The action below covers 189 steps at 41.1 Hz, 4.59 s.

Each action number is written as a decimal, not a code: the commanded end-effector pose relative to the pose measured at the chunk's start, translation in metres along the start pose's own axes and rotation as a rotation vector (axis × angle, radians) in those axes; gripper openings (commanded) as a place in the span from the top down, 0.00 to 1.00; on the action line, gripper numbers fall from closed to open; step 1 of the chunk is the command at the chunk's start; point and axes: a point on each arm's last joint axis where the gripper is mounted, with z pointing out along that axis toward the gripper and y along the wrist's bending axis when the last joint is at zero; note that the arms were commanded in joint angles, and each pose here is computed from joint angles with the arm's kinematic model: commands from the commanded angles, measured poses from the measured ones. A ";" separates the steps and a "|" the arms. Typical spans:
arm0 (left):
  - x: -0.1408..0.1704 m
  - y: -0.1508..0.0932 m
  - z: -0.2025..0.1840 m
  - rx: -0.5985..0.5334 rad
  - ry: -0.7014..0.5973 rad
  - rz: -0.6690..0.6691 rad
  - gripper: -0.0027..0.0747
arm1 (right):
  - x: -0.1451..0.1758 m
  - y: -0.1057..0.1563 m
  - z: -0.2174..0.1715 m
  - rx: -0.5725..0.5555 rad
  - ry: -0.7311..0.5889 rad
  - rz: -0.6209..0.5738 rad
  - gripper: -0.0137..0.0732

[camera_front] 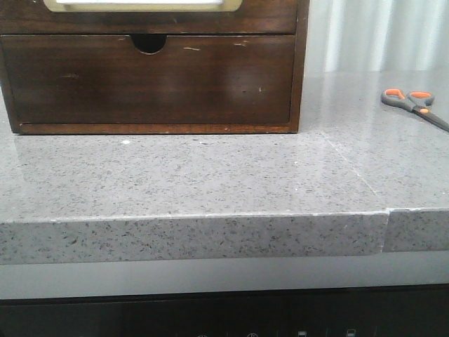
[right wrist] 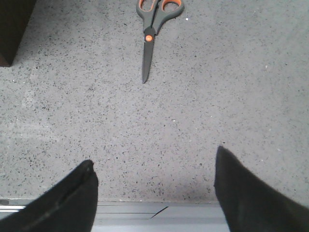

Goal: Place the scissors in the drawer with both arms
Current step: 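Hook the left gripper under the white drawer handle, then pull the drawer open toward the robot with the left gripper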

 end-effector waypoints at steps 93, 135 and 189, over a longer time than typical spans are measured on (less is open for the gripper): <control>-0.041 -0.035 0.105 0.831 0.102 -0.533 0.75 | -0.013 0.000 -0.006 0.001 -0.082 -0.008 0.23; 0.064 -0.025 0.017 0.787 0.040 -0.466 0.48 | -0.013 0.000 -0.006 0.001 -0.082 -0.008 0.23; 0.010 -0.027 -0.096 0.015 -0.030 0.399 0.32 | -0.013 0.000 -0.006 0.001 -0.082 -0.008 0.23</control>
